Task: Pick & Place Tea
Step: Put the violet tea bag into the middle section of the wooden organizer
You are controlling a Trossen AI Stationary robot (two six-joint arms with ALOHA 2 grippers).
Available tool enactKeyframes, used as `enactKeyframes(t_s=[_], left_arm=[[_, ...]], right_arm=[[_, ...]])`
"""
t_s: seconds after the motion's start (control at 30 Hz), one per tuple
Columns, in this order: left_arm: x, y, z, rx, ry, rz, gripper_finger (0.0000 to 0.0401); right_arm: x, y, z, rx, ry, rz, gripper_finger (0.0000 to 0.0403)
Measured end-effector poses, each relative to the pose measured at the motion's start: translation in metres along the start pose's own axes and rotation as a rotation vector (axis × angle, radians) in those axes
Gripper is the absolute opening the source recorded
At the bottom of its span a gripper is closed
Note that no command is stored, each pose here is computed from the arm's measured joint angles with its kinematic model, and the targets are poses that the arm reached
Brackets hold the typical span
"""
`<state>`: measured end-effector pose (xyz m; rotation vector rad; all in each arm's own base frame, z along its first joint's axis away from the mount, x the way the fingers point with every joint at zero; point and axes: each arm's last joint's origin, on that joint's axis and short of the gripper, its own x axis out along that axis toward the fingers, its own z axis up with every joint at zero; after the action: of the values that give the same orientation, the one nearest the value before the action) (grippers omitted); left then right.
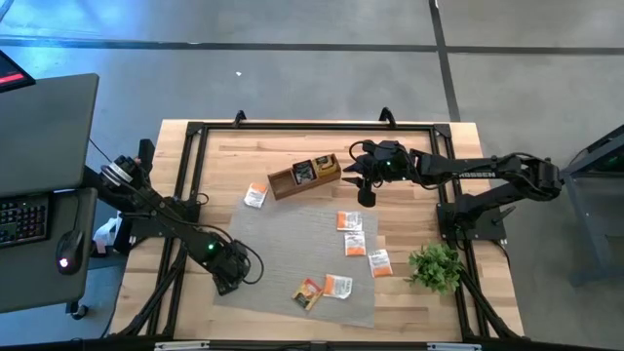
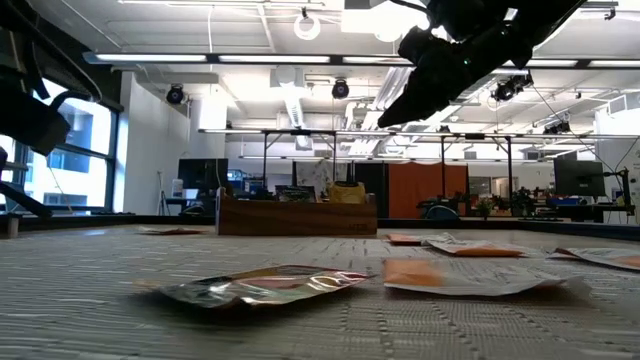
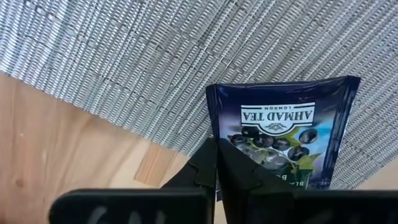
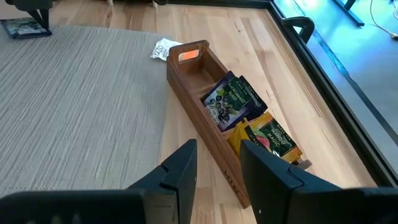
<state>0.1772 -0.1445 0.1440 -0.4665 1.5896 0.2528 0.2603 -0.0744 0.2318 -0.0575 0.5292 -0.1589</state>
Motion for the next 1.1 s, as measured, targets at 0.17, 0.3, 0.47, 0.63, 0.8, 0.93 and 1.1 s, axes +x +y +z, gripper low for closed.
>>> enactKeyframes(t_s=[0.17, 0.3, 0.47, 0.63, 0.8, 0.93, 1.1], left_arm=[[0.0, 0.0, 0.0, -0.001, 0.004, -0.002, 0.0002], [-0.001, 0.0, 0.0, -0.001, 0.007, -0.008, 0.0002], [-0.007, -0.007, 0.002, 0.012, -0.002, -0.031, 0.0002], [-0.014, -0.013, 0.006, 0.051, -0.068, -0.034, 0.0002], [-0.015, -0.011, 0.008, 0.096, -0.156, 0.027, 0.0002], [-0.016, -0.006, 0.014, 0.101, -0.226, 0.085, 0.0002], [-0.019, 0.002, 0.029, 0.067, -0.367, 0.172, 0.0002]], right_arm=[[0.0, 0.0, 0.0, 0.0, 0.0, 0.0, 0.0119], [0.0, 0.0, 0.0, 0.0, 0.0, -0.001, 0.0119], [0.0, 0.0, 0.002, -0.002, -0.025, 0.008, 0.0119], [0.003, 0.003, 0.007, -0.014, -0.095, 0.121, 0.0119], [0.026, 0.015, 0.006, -0.046, -0.16, 0.214, 0.0119], [0.056, 0.024, 0.001, -0.012, -0.236, 0.239, 0.0119], [0.099, 0.031, 0.004, 0.162, -0.248, 0.381, 0.0119]])
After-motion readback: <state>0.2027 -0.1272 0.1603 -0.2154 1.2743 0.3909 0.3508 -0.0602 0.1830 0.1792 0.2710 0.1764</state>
